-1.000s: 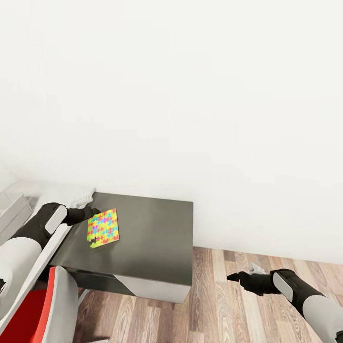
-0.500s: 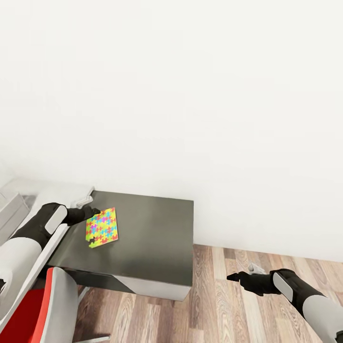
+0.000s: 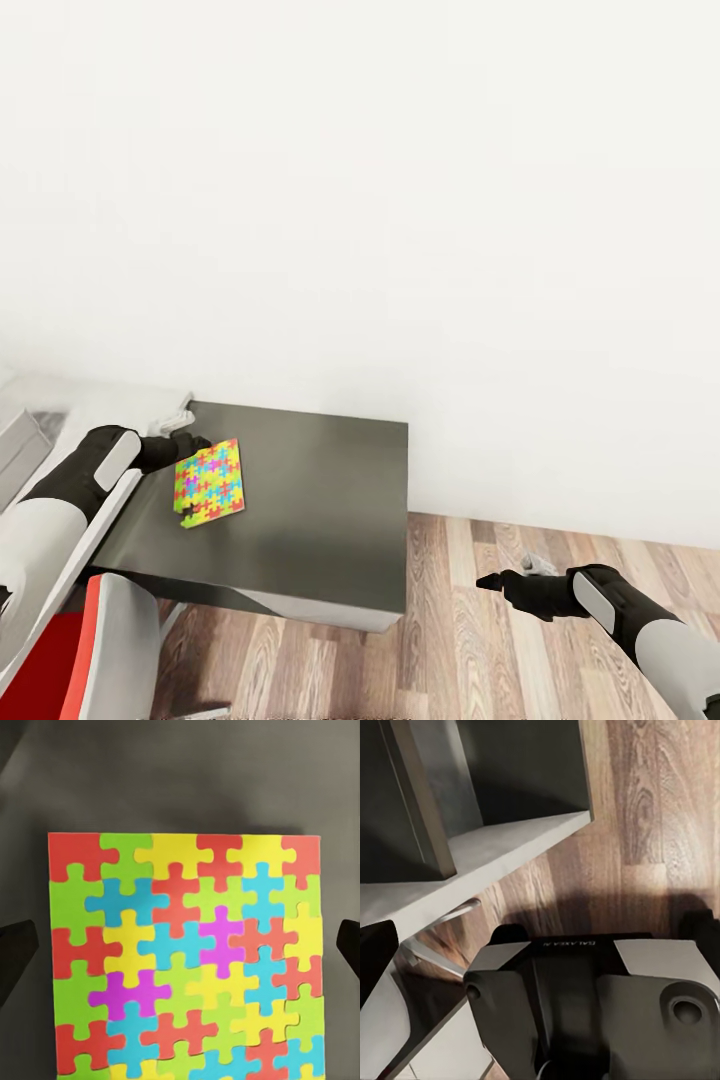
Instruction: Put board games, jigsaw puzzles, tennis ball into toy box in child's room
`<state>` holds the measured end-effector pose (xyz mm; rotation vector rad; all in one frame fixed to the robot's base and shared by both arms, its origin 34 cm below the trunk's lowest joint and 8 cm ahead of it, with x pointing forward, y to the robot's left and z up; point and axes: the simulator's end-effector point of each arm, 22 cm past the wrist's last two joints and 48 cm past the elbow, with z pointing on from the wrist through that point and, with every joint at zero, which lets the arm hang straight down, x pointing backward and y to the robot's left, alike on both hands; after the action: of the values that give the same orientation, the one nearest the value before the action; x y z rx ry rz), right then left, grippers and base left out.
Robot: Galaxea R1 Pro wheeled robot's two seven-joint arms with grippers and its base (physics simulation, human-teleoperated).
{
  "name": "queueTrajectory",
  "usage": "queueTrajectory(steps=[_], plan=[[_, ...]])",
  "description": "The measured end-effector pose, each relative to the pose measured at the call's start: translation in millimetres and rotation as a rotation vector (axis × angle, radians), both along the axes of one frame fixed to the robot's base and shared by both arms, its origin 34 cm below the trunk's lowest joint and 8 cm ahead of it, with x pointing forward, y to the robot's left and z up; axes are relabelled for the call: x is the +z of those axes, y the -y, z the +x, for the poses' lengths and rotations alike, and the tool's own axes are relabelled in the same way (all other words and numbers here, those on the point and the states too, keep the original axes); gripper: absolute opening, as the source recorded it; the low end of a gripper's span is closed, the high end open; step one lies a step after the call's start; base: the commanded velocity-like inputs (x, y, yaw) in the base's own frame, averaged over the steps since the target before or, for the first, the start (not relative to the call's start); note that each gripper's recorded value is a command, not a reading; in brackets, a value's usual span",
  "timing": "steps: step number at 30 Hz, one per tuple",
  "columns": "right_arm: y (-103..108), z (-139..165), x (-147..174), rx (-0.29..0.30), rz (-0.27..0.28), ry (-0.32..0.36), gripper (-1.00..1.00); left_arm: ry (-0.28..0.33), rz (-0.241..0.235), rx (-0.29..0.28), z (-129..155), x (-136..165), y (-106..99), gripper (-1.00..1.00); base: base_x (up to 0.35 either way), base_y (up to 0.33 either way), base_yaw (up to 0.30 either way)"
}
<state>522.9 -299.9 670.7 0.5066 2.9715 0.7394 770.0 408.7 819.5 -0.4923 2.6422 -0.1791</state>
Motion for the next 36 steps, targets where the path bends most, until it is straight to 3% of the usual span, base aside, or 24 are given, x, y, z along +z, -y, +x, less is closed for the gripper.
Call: queueTrajectory(steps=[36], plan=[[0.5, -20.8, -24.5, 0.002, -0.007, -0.061, 1.0, -0.054, -0.002, 0.019, -11.3, -36.1, -6.5, 1.0, 0.017, 0.0, 0.0]])
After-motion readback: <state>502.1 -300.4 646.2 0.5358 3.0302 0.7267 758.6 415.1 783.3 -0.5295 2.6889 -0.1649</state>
